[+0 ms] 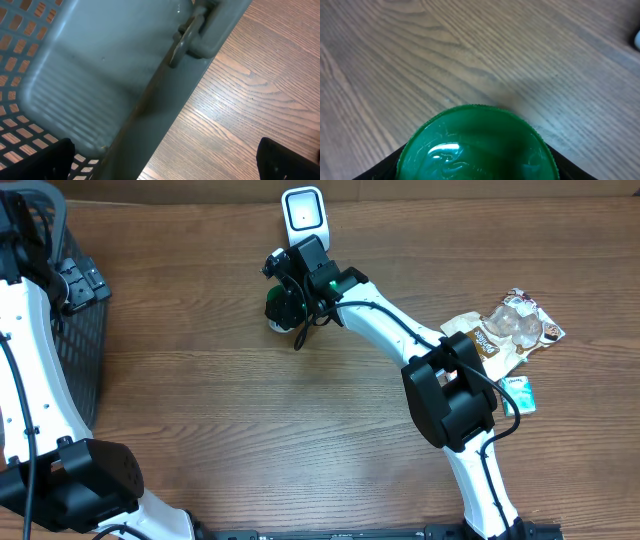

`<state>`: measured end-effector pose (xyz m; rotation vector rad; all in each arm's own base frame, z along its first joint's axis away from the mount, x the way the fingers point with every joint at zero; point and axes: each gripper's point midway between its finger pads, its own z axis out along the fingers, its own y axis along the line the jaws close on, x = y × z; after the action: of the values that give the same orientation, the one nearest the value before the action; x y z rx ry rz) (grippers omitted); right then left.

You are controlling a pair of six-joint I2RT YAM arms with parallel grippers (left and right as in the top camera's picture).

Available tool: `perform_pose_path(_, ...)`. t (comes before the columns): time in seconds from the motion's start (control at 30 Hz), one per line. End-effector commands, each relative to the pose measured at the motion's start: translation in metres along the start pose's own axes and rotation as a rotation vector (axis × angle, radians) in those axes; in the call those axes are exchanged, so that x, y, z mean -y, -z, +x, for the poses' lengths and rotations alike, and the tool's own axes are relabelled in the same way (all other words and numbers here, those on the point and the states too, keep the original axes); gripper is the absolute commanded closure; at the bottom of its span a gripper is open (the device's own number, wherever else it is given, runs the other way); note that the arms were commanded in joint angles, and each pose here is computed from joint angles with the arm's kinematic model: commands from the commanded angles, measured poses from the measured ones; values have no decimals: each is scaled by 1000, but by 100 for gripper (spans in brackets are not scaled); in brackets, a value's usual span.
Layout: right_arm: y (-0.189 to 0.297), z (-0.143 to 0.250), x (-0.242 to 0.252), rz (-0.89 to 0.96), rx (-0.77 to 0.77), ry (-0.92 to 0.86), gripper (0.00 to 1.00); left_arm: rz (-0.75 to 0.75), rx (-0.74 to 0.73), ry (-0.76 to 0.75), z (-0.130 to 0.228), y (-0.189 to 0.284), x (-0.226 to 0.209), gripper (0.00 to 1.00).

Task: Scan the item barcode
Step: 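Raise the jar and turn it toward the scanner face, then hold the jar up in front of the scanner with the right gripper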

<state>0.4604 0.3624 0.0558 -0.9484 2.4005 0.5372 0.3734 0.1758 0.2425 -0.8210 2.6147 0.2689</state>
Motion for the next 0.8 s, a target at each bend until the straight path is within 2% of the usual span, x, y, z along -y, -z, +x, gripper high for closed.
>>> perform_pose_path(0.0,23,-14,-10,-38,25,-49,50,9,-12,-27,2,-4,7,0)
perform_pose_path(0.2,72,-28,-26,-74,40,-171,60,9,-12,-27,2,-4,7,1)
perform_pose_path(0.33,117,-34,-54,-234,38,-244,61,9,-12,-27,2,-4,7,0)
perform_pose_path(0.53,185,-40,-75,-480,32,-406,71,9,-12,-27,2,-4,7,0)
perform_pose_path(0.6,206,-42,-75,-557,28,-483,71,9,-11,-26,2,-3,7,0)
perform_pose_path(0.7,225,-44,-71,-654,24,-556,63,9,-12,-27,2,-4,7,0)
perform_pose_path(0.77,238,-46,-67,-729,23,-597,62,9,-12,-27,2,-4,7,0)
